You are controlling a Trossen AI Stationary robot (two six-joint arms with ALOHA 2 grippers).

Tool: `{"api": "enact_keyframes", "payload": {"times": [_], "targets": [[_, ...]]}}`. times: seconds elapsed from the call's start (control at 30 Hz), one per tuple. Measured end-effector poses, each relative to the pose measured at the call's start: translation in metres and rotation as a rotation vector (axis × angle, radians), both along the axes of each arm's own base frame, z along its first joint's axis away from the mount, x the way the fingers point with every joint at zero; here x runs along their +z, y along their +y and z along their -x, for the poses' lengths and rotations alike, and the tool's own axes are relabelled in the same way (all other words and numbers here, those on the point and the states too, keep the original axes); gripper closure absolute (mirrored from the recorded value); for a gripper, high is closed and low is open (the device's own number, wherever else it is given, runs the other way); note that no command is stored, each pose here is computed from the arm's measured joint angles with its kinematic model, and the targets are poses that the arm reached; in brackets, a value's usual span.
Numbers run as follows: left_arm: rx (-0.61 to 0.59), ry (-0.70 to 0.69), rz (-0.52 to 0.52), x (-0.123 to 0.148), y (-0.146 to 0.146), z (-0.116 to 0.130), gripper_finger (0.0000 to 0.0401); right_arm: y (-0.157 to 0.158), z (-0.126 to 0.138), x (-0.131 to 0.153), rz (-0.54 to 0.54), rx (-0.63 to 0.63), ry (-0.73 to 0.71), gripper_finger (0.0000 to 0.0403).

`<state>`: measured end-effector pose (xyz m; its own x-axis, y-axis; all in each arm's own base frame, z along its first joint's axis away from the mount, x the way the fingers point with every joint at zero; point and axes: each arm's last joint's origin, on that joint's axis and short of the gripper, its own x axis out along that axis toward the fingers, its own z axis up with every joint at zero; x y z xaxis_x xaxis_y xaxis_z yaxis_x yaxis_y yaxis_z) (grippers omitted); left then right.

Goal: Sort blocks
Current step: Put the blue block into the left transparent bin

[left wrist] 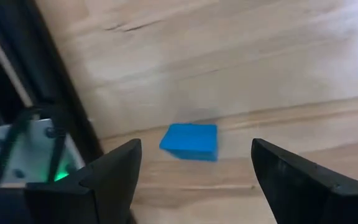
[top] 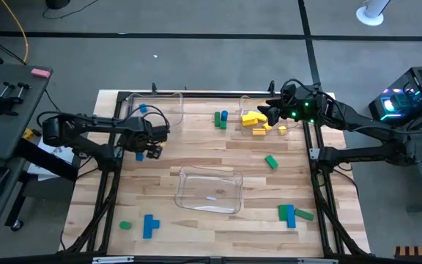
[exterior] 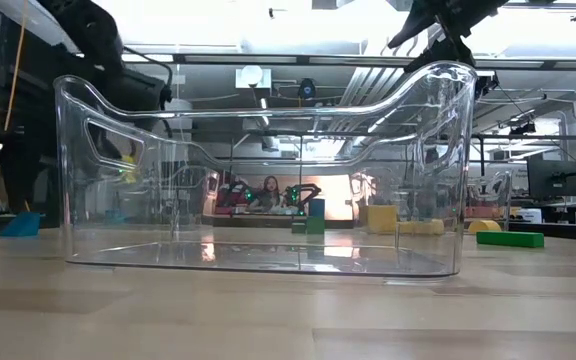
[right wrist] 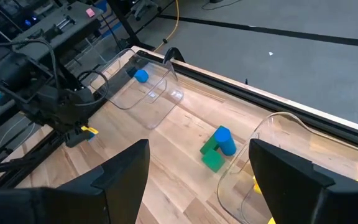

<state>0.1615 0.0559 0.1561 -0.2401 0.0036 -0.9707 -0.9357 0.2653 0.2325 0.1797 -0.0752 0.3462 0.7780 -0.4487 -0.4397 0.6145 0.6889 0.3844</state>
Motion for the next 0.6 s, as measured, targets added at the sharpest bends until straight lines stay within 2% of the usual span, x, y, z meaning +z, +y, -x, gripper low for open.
{"api": "enact_keyframes", "payload": {"times": [0.4,0.6], "targets": [[0.11,-0.079,0.001,-0.022,-0.003,0.005,0.0115,0.0,0.0,-0.001,-0.011,-0.005,0.003,0.013],[0.122,-0.131,0.022,-0.023,-0.003,0.001,0.0152,0.0,0.0,-0.001,-0.011,-0.004,0.005,0.013]]}}
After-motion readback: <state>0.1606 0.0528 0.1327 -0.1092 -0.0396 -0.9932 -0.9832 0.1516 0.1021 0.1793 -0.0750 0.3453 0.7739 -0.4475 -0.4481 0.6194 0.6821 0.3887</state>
